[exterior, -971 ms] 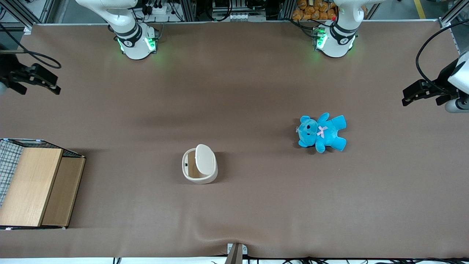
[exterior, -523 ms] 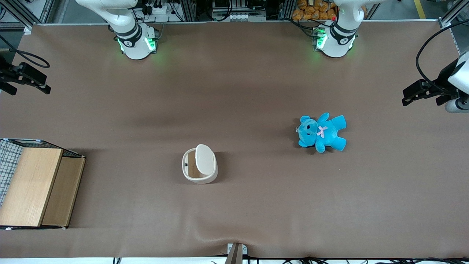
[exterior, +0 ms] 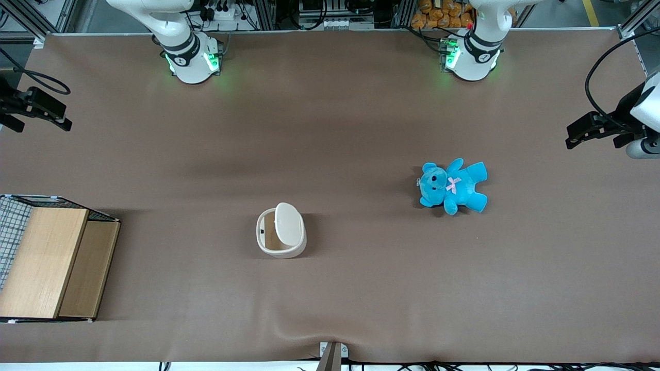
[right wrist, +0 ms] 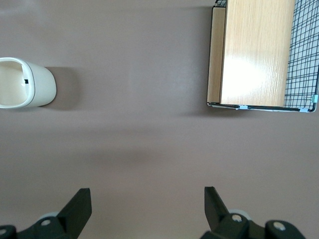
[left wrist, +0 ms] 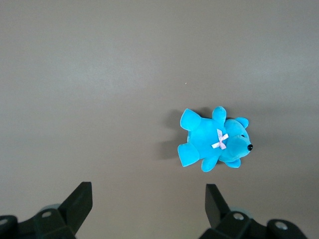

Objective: Open trash can with right arm

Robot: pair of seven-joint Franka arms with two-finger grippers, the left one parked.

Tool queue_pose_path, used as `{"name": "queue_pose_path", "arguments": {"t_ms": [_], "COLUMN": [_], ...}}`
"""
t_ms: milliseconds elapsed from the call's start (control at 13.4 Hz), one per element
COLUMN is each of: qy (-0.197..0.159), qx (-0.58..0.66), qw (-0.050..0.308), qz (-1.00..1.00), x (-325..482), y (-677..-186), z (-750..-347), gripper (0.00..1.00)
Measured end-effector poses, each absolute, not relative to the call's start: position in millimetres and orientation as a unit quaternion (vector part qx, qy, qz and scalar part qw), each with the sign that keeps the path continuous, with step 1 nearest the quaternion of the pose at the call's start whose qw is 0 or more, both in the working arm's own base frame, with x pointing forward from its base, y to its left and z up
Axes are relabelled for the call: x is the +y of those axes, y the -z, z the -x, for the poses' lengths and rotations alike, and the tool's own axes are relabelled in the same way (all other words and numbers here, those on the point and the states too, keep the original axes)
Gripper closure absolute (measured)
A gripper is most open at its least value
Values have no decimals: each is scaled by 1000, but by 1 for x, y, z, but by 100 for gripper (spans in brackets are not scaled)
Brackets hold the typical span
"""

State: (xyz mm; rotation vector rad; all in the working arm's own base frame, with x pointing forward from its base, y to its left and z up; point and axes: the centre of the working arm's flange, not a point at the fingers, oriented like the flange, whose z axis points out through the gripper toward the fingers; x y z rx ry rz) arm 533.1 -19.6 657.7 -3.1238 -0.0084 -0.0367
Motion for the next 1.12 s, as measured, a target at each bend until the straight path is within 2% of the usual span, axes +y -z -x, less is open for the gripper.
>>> {"name": "queue_pose_path", "arguments": {"t_ms": [1121], "qy": [10], "qx": [2], "qw": [9], "qz": [1000], "x": [-22], "y": [-657], "z": [-533], "gripper": [0]}}
